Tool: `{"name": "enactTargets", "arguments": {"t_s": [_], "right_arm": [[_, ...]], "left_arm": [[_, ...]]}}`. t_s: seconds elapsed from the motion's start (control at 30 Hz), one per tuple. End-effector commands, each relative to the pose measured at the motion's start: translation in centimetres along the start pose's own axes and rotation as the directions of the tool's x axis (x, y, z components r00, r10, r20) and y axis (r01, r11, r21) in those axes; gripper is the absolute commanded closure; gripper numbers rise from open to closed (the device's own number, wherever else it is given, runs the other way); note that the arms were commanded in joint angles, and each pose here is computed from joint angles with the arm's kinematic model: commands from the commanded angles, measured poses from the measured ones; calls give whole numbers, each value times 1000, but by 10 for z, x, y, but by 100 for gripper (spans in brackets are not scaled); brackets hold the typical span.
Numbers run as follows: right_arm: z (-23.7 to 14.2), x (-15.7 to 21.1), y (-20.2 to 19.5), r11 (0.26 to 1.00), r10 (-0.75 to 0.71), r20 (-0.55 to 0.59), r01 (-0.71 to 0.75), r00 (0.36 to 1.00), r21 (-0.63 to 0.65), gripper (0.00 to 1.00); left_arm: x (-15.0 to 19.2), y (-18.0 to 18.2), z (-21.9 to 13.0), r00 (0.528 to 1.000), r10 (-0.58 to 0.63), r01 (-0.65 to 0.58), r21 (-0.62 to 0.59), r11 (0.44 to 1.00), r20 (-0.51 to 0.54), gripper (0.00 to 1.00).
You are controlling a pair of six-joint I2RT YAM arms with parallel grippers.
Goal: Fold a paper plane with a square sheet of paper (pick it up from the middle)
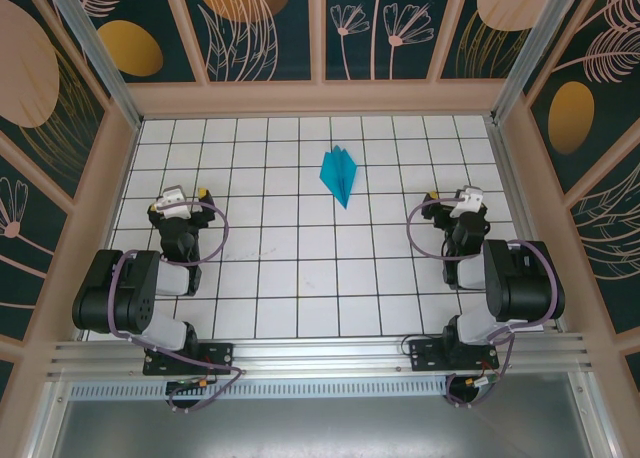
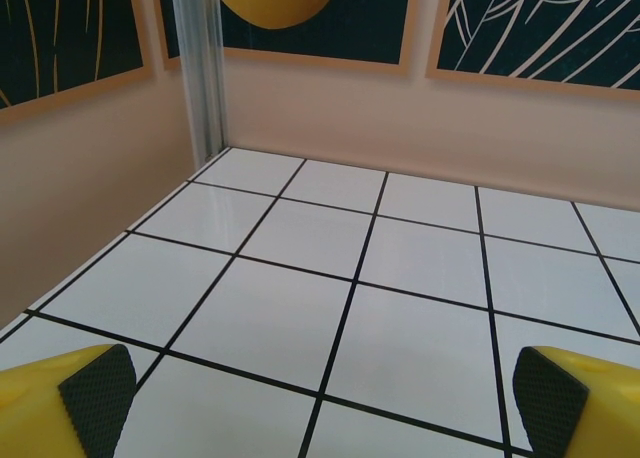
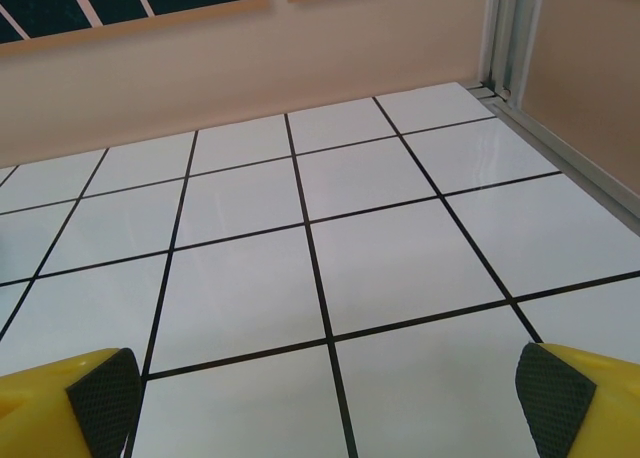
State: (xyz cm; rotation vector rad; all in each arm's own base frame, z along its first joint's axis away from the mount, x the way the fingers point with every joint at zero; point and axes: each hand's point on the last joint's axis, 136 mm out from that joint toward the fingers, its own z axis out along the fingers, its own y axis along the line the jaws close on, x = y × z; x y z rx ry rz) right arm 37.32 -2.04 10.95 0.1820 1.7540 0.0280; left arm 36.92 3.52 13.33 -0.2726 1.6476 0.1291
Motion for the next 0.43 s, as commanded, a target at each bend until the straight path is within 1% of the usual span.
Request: {"name": "enactTargets", "arguments": {"t_s": [0.0,0.4], "right_arm": [[-1,-11,4,1000,-3,49,4,999,-25,1],[-2,-11,6,999,-10,53,12,999,-36,1]], "left_arm": [[-5,-3,0,1000,4,-4,23,1000,25,1],[-5,-3,1,1000,4,-5,23,1000,22,2]]}}
